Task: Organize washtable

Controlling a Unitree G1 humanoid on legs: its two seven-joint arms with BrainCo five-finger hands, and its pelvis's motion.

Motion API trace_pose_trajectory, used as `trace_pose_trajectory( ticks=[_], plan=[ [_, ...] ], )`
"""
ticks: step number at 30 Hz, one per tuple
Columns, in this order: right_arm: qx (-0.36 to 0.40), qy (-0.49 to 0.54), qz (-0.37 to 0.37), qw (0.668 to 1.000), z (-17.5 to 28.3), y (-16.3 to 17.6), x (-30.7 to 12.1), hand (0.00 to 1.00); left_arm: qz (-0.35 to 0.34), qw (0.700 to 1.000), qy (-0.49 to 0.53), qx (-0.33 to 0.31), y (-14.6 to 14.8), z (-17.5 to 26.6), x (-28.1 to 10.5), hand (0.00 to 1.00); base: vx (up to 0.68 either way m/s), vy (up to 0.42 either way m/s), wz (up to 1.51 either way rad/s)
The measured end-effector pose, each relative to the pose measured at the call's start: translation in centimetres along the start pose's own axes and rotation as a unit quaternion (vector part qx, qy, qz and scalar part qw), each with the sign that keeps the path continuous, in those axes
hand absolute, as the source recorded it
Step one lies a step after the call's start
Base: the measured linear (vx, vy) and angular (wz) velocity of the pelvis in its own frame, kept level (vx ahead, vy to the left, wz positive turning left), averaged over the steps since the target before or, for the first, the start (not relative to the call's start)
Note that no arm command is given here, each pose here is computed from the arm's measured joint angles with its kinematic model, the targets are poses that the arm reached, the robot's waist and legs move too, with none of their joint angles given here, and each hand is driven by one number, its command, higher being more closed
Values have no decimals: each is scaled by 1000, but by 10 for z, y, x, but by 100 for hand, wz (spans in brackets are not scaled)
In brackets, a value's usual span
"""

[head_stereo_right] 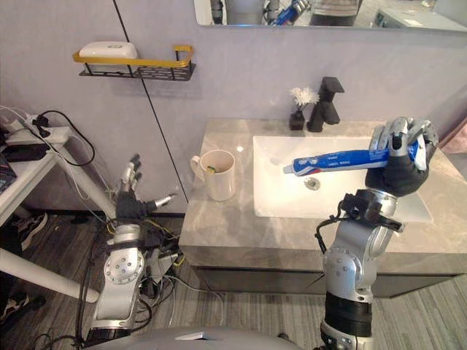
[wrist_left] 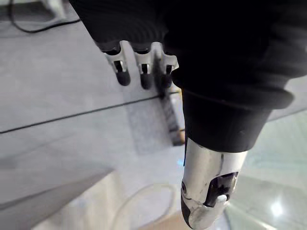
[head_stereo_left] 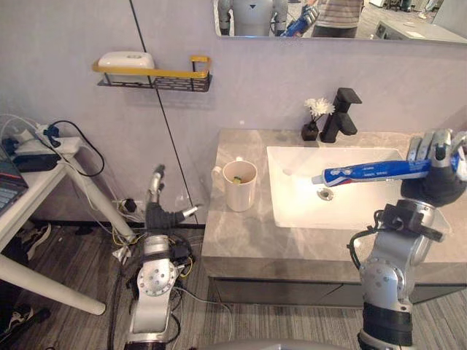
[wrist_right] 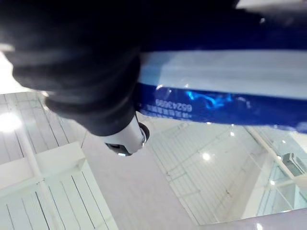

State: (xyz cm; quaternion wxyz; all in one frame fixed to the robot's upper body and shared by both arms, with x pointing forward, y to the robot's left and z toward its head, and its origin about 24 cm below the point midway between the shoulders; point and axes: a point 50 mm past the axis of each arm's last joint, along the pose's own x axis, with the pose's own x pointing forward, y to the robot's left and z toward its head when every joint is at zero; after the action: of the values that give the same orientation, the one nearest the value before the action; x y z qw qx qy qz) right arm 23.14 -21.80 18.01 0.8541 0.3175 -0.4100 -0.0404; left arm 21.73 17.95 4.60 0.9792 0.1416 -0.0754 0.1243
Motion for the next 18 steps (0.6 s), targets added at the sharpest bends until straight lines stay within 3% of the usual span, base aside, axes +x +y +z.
trace_pose_trajectory(
  ticks=[7,13,18],
  plan=[
    [-19,53,77,995,-21,11,34,100,-74,981,179,32,-16,-78,-29,0,3,0,2],
    [-41,77,168,982,-28,36,60,100,-140,924,353,54,-25,-136,-86,0,0,0,0],
    [-43,109,214,970,-41,54,77,100,-163,894,413,62,-23,-152,-115,0,0,0,0]
  ],
)
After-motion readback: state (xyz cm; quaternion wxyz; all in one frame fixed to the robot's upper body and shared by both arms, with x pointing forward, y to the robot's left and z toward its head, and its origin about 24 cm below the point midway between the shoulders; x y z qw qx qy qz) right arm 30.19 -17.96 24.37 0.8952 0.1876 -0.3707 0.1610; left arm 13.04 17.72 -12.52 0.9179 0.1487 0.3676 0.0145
